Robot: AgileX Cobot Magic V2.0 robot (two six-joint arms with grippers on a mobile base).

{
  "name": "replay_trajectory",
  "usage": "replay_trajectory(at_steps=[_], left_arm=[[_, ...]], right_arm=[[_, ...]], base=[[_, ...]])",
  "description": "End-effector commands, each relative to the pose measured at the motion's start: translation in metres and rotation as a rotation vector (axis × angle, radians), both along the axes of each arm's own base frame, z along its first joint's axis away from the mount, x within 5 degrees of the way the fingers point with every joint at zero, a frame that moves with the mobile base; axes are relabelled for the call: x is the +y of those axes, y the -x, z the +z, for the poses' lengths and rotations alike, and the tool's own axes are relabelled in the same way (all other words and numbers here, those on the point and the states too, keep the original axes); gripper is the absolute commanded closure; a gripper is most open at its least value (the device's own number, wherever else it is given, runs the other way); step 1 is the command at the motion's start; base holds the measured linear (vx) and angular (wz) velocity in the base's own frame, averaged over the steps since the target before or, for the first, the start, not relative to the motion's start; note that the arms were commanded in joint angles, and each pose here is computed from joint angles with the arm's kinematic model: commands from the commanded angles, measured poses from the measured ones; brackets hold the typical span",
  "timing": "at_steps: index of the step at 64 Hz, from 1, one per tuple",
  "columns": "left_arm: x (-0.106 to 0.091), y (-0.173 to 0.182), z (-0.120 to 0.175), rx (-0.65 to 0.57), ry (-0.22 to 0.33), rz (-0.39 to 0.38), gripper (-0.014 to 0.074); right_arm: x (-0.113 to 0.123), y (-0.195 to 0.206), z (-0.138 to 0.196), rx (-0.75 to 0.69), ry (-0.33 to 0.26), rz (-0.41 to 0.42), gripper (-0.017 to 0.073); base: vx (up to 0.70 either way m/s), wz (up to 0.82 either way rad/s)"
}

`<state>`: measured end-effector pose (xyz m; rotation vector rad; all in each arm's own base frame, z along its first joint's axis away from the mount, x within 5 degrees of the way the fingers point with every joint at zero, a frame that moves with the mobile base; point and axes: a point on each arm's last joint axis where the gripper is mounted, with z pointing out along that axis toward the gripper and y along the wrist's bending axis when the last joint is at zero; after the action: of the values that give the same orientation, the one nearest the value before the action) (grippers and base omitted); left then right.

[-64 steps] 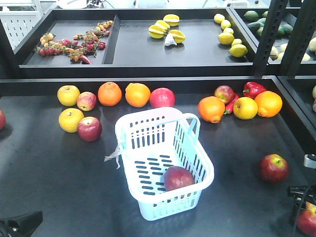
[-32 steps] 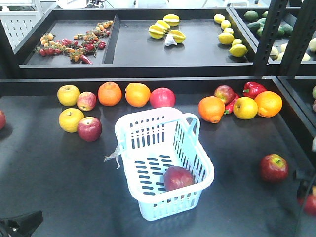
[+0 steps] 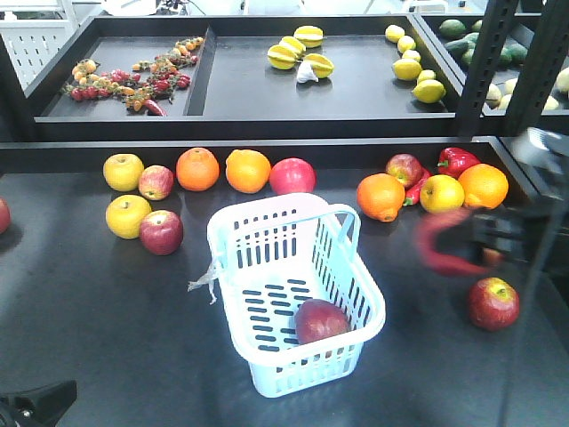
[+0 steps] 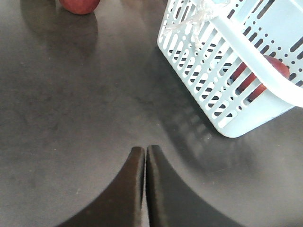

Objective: Pick three apples into basket with both arms
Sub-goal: 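Carry the apple over the basket and release it with the right gripper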

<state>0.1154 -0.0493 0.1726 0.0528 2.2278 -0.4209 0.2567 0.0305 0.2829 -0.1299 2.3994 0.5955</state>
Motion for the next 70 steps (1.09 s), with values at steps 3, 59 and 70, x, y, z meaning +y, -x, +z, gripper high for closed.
replay_trajectory(at_steps=[3, 59, 70], left_arm=[[-0.001, -0.006, 0.011, -0.072, 0.028, 0.026, 0.0601], [-0.001, -0.006, 0.011, -0.071, 0.028, 0.025, 0.0601], [-0.001, -0.006, 0.011, -0.071, 0.028, 0.025, 0.0601]], right_arm=[[0.036, -0.008, 0.014, -0.122, -0.087, 0.065, 0.0459], [0.133, -0.078, -0.068, 0.028, -0.04, 0.258, -0.0003], [0.133, -0.078, -0.068, 0.011, -0.02, 0.283, -0.0164]], base=[[0.0, 0.0], [0.0, 0.0], [0.0, 0.0]])
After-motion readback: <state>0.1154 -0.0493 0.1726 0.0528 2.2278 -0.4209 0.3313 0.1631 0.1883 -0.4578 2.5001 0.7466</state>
